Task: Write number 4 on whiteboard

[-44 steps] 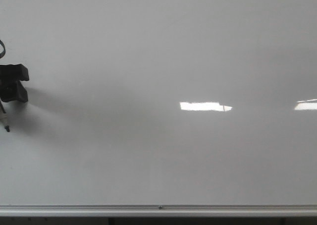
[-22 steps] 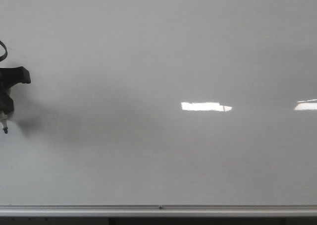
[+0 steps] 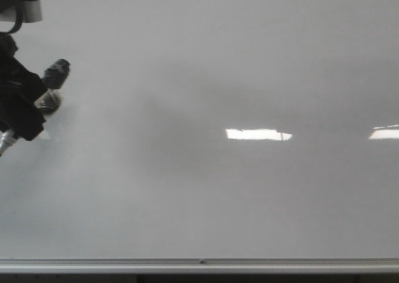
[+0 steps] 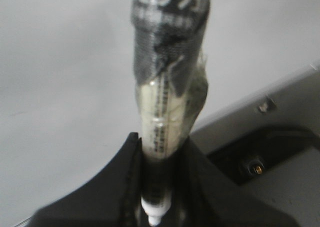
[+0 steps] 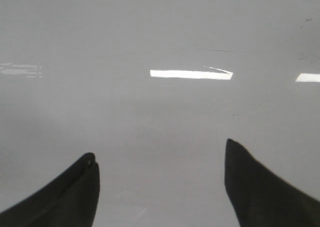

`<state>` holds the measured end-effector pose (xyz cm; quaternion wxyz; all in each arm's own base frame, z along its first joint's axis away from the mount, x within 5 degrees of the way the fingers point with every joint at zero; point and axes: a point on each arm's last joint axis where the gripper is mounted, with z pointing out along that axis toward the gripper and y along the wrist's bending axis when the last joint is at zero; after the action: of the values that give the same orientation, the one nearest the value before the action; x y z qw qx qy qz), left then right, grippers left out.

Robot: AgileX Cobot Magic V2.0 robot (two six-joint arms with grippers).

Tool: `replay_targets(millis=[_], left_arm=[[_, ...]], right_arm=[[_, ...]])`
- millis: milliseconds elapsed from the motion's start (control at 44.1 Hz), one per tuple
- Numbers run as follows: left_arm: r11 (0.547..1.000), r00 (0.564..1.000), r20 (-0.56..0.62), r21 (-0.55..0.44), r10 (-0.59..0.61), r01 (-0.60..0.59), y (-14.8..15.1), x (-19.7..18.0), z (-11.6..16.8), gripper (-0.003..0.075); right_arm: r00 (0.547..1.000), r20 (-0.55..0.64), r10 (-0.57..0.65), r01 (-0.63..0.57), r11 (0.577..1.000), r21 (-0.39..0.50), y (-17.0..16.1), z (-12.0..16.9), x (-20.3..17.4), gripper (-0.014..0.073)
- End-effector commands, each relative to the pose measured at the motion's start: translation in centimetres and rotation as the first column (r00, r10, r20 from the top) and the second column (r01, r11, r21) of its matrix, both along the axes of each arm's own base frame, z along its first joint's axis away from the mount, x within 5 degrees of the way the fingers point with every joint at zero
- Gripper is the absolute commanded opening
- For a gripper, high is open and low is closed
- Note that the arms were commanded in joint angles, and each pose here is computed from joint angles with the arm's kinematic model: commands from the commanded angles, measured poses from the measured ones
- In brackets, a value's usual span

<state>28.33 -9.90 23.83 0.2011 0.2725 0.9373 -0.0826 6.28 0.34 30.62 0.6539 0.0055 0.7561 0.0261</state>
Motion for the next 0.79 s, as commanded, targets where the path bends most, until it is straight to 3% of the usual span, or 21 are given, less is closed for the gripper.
replay_targets(millis=[0, 68, 159, 272, 431, 521, 634, 702, 770], left_arm=[[0.959, 0.963, 0.014, -0.084, -0.269, 0.269, -2.4, -1.5, 3.3, -0.002], [0.892, 0.903, 0.0, -0.156, -0.429, 0.424, -4.1, -2.7, 4.2, -0.002], [0.767, 0.785, -0.005, -0.213, -0.62, 0.605, -5.7, -4.3, 5.2, -0.002], [0.635, 0.648, -0.026, -0.227, -0.761, 0.738, -7.1, -6.2, 5.7, -0.002], [0.576, 0.587, -0.018, -0.217, -0.809, 0.788, -8.5, -7.3, 5.8, -0.002], [0.556, 0.566, -0.018, -0.217, -0.824, 0.802, -9.0, -7.8, 5.8, -0.002], [0.548, 0.558, -0.018, -0.217, -0.83, 0.808, -9.2, -8.0, 5.8, -0.002], [0.548, 0.558, -0.018, -0.217, -0.83, 0.808, -9.2, -8.0, 5.8, -0.002], [0.548, 0.558, -0.018, -0.217, -0.83, 0.808, -9.2, -8.0, 5.8, -0.002]], right_arm=[[0.995, 0.097, -0.015, 0.015, 1.0, -0.004, -0.1, 1.8, 0.1, 0.0546], [0.995, 0.094, -0.014, 0.013, 1.0, 0.001, -0.1, 1.8, 0.1, 0.0546], [0.997, 0.079, -0.01, 0.009, 1.0, 0.012, -0.1, 1.6, 0.2, 0.0546], [0.999, 0.039, -0.002, 0.001, 1.0, 0.03, 0.0, 1.3, 0.5, 0.0546], [0.998, -0.05, 0.038, -0.034, 0.997, 0.07, 0.4, 1.4, 1.5, 0.0546], [0.98, -0.147, 0.135, -0.127, 0.99, 0.059, 1.2, 2.0, 2.7, 0.0546], [0.891, -0.286, 0.353, -0.344, 0.935, 0.083, 3.5, 3.0, 4.7, 0.0546], [0.806, -0.332, 0.49, -0.482, 0.869, 0.111, 5.1, 3.7, 5.8, 0.0546], [0.689, -0.362, 0.628, -0.628, 0.767, 0.133, 6.9, 4.4, 6.7, 0.0546]])
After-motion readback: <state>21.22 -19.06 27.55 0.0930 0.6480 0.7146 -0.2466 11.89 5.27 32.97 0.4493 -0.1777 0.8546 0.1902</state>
